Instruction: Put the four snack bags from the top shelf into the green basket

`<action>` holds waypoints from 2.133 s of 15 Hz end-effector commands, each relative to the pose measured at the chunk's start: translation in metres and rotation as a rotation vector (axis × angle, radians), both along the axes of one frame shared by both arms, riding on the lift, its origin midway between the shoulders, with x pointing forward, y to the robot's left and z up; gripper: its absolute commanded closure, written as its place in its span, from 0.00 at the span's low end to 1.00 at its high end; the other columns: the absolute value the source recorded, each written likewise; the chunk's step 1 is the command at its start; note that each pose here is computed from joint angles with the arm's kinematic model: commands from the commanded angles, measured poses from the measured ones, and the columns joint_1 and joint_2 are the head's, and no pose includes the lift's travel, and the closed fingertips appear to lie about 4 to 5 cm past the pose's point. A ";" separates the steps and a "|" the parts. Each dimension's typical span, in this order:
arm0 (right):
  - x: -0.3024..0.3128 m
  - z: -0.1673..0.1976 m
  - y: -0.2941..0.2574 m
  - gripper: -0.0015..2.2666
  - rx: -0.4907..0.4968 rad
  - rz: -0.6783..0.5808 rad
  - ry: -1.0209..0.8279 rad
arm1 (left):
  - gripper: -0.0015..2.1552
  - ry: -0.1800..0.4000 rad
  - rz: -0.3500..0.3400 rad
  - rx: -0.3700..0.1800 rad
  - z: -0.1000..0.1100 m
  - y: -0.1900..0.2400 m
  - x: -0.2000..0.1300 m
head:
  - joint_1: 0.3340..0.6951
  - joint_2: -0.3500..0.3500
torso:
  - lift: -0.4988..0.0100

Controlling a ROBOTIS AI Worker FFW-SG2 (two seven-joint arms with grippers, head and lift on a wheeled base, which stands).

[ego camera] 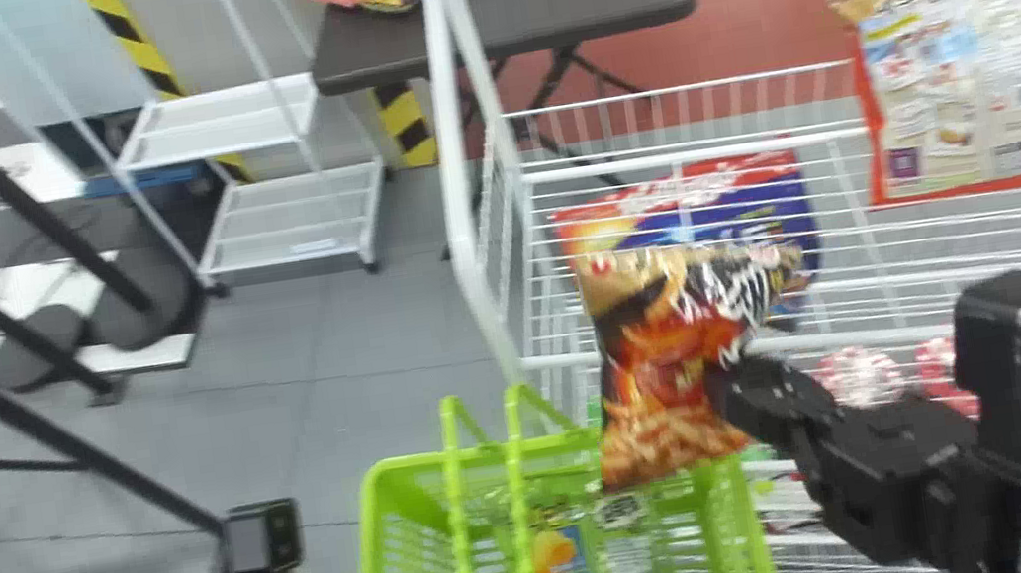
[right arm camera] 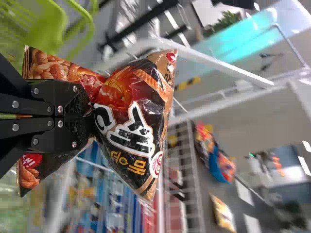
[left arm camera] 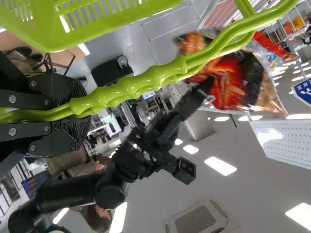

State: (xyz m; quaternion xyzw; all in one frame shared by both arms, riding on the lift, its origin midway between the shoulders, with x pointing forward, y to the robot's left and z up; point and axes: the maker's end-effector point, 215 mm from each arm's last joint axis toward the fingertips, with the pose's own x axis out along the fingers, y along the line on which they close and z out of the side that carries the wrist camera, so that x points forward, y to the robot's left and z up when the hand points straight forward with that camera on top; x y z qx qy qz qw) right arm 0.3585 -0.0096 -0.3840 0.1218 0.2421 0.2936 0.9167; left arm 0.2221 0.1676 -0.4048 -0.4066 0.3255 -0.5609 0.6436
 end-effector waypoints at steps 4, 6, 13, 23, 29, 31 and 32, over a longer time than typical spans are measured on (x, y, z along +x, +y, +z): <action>-0.062 -0.036 0.049 0.99 0.018 0.138 0.141 | 1.00 -0.001 -0.007 -0.008 0.002 0.000 -0.002 | 1.00 1.00 | 0.98; -0.081 -0.063 0.062 0.99 -0.009 0.189 0.223 | 1.00 -0.003 -0.008 -0.008 0.002 -0.001 -0.001 | 1.00 1.00 | 0.98; -0.072 -0.128 0.147 0.64 -0.076 0.337 0.257 | 1.00 -0.008 -0.007 -0.013 0.004 -0.003 0.001 | 1.00 1.00 | 0.98; -0.062 -0.067 0.021 0.02 0.028 0.202 0.286 | 1.00 -0.004 -0.008 -0.015 0.004 -0.001 0.000 | 1.00 1.00 | 0.98; 0.070 -0.030 -0.144 0.02 -0.139 -0.150 0.074 | 1.00 -0.005 -0.010 -0.016 0.004 -0.002 0.000 | 1.00 0.75 | 0.98; 0.124 -0.016 -0.179 0.02 -0.189 -0.235 -0.013 | 1.00 -0.003 -0.009 -0.017 0.004 -0.002 -0.001 | 1.00 0.56 | 0.98; 0.150 -0.013 -0.194 0.02 -0.211 -0.271 -0.039 | 1.00 -0.001 -0.009 -0.018 0.004 -0.002 -0.002 | 1.00 0.51 | 0.98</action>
